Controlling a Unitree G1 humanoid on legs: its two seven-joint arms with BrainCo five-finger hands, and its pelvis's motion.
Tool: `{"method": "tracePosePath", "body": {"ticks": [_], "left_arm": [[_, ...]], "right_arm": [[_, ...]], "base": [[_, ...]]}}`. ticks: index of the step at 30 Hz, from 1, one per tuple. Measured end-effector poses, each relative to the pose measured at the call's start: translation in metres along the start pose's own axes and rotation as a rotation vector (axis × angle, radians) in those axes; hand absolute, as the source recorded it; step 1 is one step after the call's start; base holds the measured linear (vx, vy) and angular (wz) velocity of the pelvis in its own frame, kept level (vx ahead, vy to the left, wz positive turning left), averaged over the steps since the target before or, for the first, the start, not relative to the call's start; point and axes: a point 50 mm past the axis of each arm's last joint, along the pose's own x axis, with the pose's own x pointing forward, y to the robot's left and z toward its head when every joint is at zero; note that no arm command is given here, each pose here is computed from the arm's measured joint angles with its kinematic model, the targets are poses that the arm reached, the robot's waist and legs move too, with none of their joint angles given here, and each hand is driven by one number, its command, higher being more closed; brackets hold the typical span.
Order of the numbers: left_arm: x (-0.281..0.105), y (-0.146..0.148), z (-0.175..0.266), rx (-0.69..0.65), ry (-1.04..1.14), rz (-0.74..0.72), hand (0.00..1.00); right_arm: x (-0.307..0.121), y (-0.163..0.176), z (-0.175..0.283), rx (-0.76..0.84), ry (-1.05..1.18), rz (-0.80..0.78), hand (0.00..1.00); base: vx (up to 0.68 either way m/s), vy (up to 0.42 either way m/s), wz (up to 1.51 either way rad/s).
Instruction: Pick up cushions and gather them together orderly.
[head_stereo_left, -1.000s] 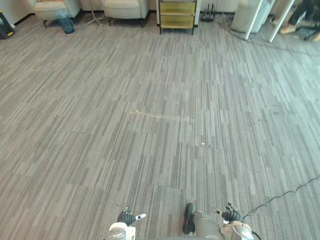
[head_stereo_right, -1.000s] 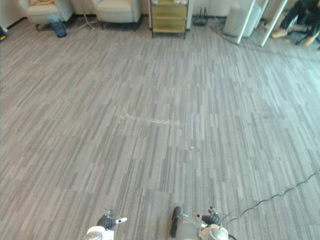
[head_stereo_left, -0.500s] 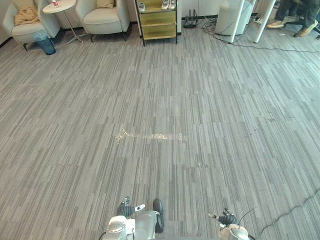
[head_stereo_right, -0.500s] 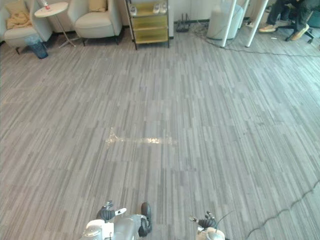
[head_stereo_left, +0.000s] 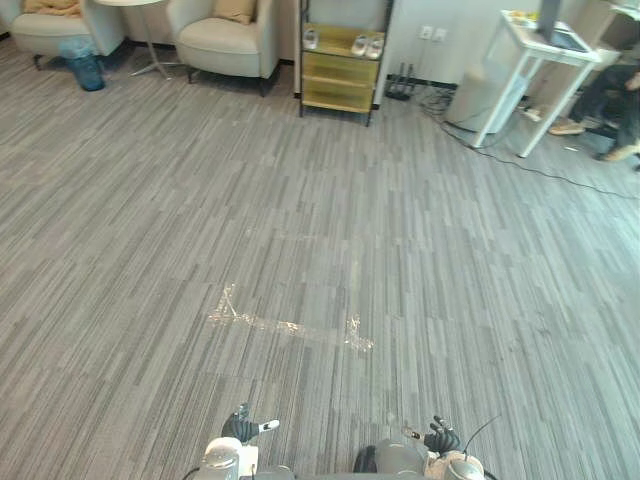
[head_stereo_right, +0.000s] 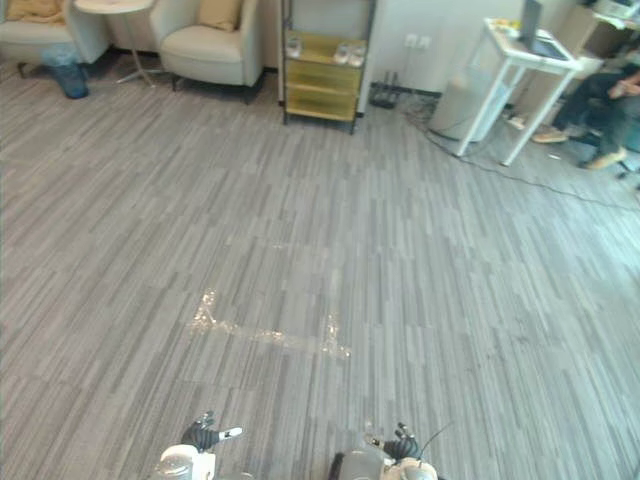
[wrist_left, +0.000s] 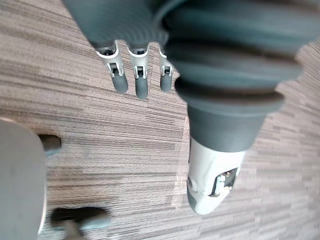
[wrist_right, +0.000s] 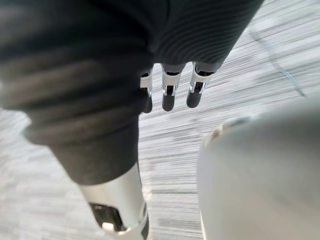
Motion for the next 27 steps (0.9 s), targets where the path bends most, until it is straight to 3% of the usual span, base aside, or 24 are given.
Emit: {"method": "tracePosePath", "body": {"ticks": [7, 19, 27], "left_arm": [[-0.003, -0.014, -0.002, -0.156, -0.003, 0.011, 0.00], [0.004, -0.003, 0.022, -0.073, -0.073, 0.009, 0.00], [0.002, 0.003, 0.003, -0.002, 0.006, 0.007, 0.00]], "right_arm": [[0.001, -0.006, 0.008, -0.027, -0.027, -0.012, 0.00], [0.004, 0.021, 0.015, 0.017, -0.025, 0.035, 0.00], [0.000, 0.005, -0.003, -0.025, 0.024, 0.011, 0.00]], "base": [[0.54, -0.286, 0.47], [0.46, 0.018, 0.09], [0.46, 0.079, -0.16]]}}
